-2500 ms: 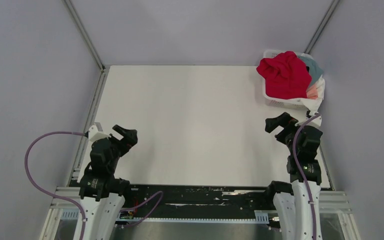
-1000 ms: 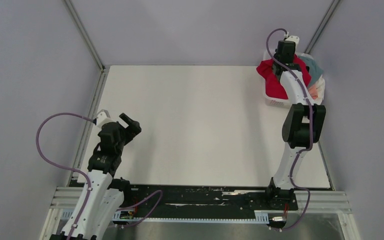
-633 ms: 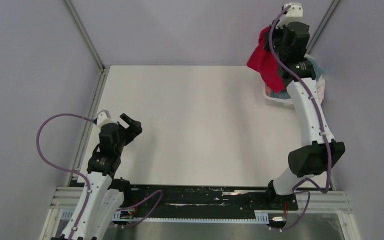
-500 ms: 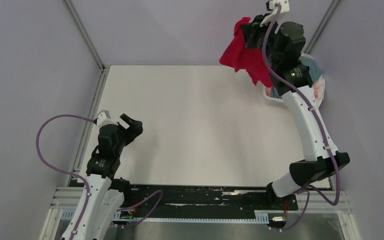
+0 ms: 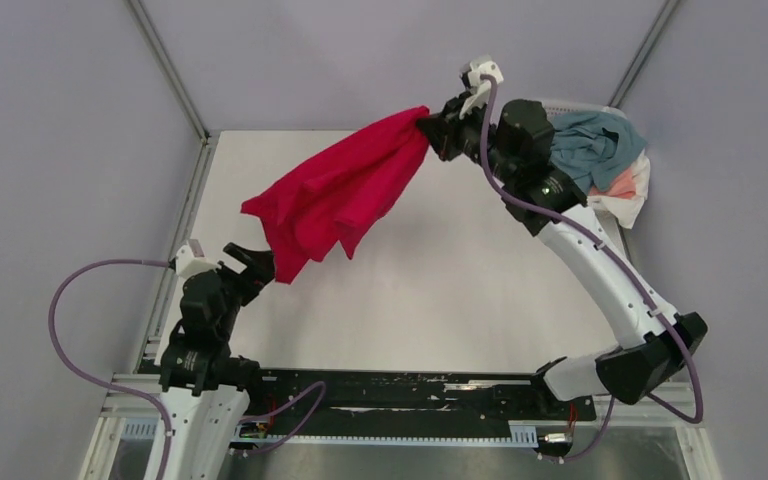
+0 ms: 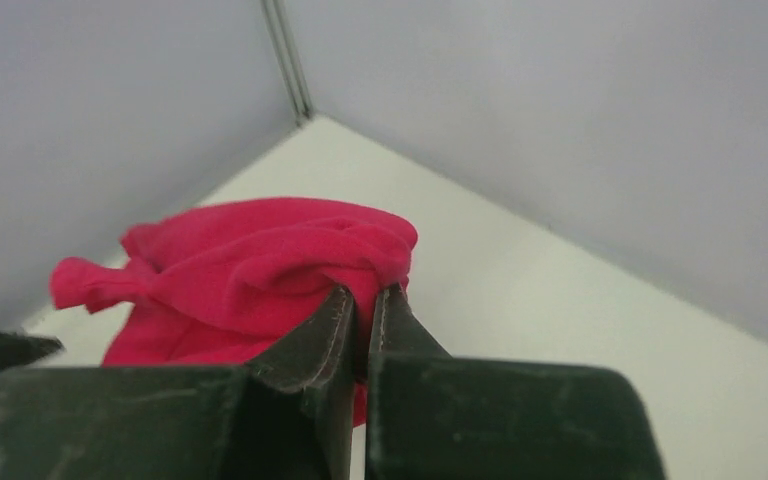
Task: Fold and stack the t-shirts
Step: Move the tshirt to the center of the board, then flatten out the tshirt
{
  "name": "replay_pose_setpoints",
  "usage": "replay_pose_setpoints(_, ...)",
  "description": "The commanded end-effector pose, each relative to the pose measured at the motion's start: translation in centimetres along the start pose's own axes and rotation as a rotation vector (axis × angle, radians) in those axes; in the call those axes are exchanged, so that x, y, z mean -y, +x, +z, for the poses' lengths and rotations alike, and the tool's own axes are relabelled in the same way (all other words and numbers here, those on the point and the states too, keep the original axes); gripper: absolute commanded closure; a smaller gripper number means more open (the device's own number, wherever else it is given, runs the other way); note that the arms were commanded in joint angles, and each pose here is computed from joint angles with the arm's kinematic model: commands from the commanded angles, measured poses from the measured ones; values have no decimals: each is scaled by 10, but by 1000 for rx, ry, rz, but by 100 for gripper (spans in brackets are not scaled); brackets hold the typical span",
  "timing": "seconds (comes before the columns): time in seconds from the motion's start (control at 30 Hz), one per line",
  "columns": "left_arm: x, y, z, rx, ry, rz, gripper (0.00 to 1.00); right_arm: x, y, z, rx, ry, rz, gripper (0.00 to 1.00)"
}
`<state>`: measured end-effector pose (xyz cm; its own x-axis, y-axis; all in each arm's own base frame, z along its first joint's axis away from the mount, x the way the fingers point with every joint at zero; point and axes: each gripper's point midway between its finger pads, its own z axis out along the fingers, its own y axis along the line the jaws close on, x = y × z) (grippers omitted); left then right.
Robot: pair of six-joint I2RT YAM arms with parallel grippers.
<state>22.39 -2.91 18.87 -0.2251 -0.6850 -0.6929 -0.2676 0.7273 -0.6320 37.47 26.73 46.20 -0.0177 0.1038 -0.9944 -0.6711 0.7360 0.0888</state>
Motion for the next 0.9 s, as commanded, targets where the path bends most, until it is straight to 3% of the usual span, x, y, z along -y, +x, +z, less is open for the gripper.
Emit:
replay_pose_setpoints(0.0, -2, -21, -23, 97, -12, -55, 0, 35, 76, -43, -99, 193, 19, 100)
replay_pose_setpoints(0.07, -4, -20, -24, 114, 2, -70, 0, 46, 139, -68, -207, 246, 45, 92)
replay_pose_setpoints(0.1, -6, -17, -22, 109, 0, -75, 0, 57, 164, -82, -244, 310, 63, 78)
replay_pose_setpoints(0.17, -6, -11, -19, 91, 13, -71, 0, 76, 215, -110, -326, 428, 88, 22)
replay_pose_setpoints(0.2, -3, -6, -16, 64, 26, -64, 0, 83, 223, -122, -335, 482, 91, 4)
replay_pose_setpoints(0.3, 5, 13, -8, -42, 67, -24, 0, 92, 234, -150, -341, 597, 142, 0)
replay_pose_setpoints(0.5, 51, 79, 6, -415, 334, 3, 0, 82, 246, -182, -238, 657, 343, 0)
replay_pose_setpoints(0.87, 71, 122, 42, -567, 345, 99, 0, 69, 290, -199, -260, 643, 471, 0)
